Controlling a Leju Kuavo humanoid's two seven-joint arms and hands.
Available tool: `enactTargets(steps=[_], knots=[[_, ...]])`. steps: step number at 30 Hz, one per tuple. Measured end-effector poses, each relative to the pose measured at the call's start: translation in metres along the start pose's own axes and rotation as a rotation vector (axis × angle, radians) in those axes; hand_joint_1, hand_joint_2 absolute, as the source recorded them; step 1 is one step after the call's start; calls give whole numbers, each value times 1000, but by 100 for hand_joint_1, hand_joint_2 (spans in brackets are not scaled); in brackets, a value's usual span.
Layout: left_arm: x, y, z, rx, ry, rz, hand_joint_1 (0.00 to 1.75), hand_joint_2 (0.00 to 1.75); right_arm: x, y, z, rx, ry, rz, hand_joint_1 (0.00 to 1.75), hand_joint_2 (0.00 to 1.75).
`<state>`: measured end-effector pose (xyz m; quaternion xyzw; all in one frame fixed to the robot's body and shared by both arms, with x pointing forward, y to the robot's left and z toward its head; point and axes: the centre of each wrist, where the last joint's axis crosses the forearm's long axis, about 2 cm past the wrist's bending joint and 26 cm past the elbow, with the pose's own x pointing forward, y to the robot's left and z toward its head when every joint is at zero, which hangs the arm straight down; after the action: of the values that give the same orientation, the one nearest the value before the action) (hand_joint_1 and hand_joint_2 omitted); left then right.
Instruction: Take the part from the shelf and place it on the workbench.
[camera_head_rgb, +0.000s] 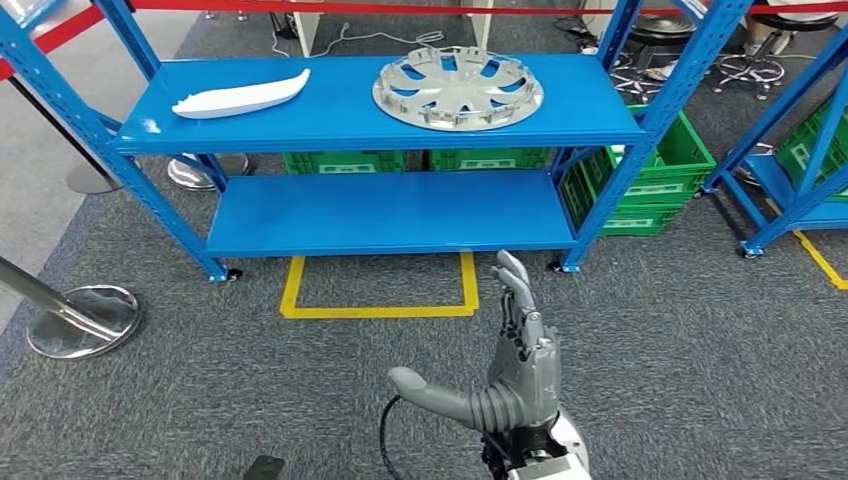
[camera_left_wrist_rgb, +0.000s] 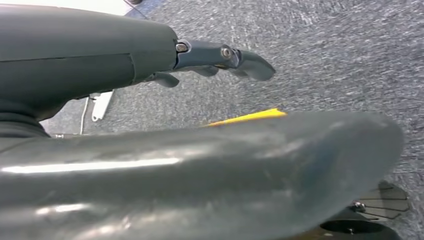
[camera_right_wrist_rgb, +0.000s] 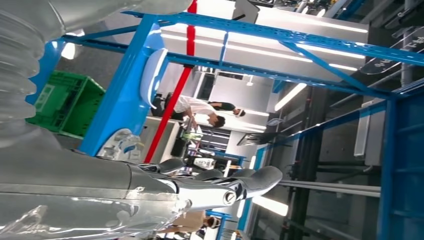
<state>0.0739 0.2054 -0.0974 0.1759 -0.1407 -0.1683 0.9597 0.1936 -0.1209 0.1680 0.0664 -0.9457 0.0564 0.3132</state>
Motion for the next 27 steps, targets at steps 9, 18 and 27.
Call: enactTargets(steps=[9, 18, 27], knots=[[2, 1, 0, 3, -5, -3, 0, 0, 0, -1, 5, -25, 44, 8, 0, 44], [1, 3, -1, 18, 1, 30, 0, 0, -2, -5, 13, -84, 135, 110, 0, 0], [-1, 0, -1, -77, -62, 150, 0, 0, -6, -5, 17, -107, 192, 156, 0, 0]])
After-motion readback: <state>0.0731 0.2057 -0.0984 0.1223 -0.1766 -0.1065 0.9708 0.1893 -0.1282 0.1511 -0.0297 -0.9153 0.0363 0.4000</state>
